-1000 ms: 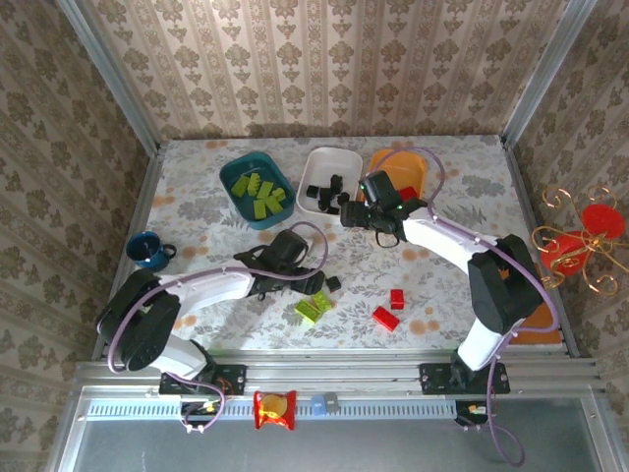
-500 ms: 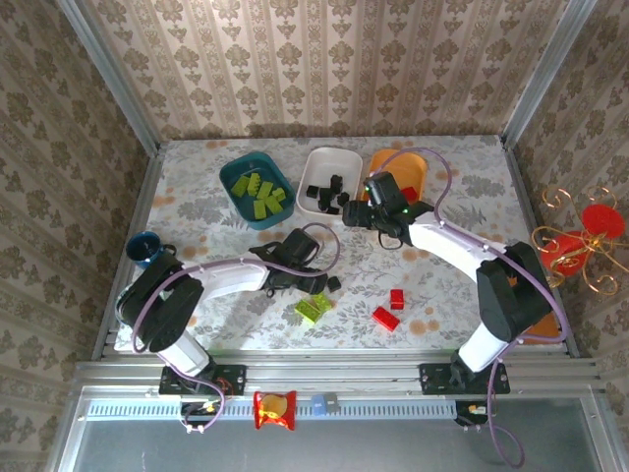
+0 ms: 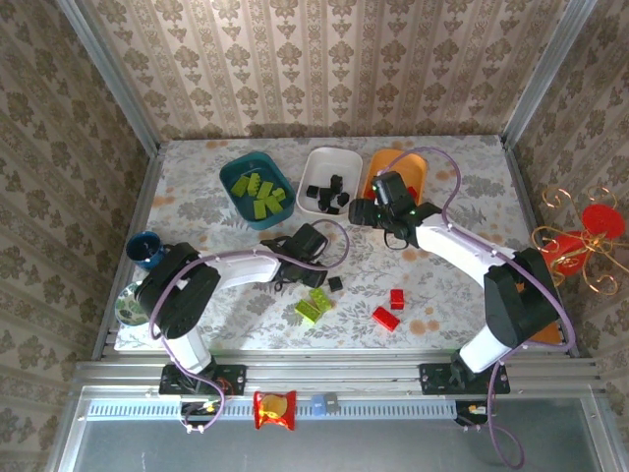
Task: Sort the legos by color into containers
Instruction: Pick up the lego from the center of the table, then place the lego in the container.
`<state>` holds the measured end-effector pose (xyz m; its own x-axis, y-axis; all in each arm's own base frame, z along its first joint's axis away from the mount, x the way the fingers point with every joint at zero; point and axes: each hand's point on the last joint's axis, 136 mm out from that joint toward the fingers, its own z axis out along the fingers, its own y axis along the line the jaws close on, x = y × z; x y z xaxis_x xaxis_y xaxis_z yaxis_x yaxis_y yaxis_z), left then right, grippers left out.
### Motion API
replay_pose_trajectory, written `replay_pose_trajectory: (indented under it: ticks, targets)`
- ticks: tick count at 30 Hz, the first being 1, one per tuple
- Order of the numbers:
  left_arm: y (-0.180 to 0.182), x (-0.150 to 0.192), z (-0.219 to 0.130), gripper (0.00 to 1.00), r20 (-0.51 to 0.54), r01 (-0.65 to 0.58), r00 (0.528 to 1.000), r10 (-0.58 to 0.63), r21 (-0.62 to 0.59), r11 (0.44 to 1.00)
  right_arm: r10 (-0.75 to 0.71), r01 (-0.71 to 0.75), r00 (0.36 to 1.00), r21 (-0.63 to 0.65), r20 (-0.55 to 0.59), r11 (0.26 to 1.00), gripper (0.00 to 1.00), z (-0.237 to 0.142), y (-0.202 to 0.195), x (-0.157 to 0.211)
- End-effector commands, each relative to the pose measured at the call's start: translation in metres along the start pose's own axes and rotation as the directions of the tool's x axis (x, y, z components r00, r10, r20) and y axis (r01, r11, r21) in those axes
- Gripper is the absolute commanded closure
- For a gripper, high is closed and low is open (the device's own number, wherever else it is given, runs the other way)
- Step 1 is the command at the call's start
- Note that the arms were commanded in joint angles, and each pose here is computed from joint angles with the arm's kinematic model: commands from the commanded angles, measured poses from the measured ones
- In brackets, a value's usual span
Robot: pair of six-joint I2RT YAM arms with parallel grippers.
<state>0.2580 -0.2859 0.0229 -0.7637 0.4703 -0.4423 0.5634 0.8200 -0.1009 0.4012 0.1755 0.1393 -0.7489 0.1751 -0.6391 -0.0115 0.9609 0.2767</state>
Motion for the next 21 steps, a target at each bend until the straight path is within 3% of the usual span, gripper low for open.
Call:
replay_pose_trajectory:
  ticks: [1,6,12,18,21]
  targets:
    - [-0.002,-0.014,-0.009,0.67,0.043,0.017,0.999,-0.018,0.035,0.999,0.032,-0.032,0.999,0.005,0.042,0.999,0.22,-0.010,-0.003,-0.009]
    - [0.044,-0.055,-0.054,0.69,0.207,0.151,0.968,-0.143,-0.026,0.988,0.044,-0.044,0.998,-0.009,0.050,0.999,0.22,-0.015,-0.002,-0.010]
    - [0.130,-0.106,-0.113,0.68,0.445,0.378,0.852,-0.276,-0.159,0.912,0.061,-0.060,0.997,-0.019,0.043,0.998,0.22,-0.017,-0.003,-0.003]
    - [0.199,-0.137,-0.103,0.68,0.499,0.508,0.794,-0.348,-0.229,0.830,0.060,-0.059,0.998,-0.022,0.027,0.998,0.22,-0.023,-0.006,0.008]
    - [0.222,-0.147,-0.088,0.68,0.480,0.538,0.792,-0.377,-0.257,0.803,0.048,-0.047,0.999,-0.030,0.016,0.998,0.22,-0.030,-0.005,0.016]
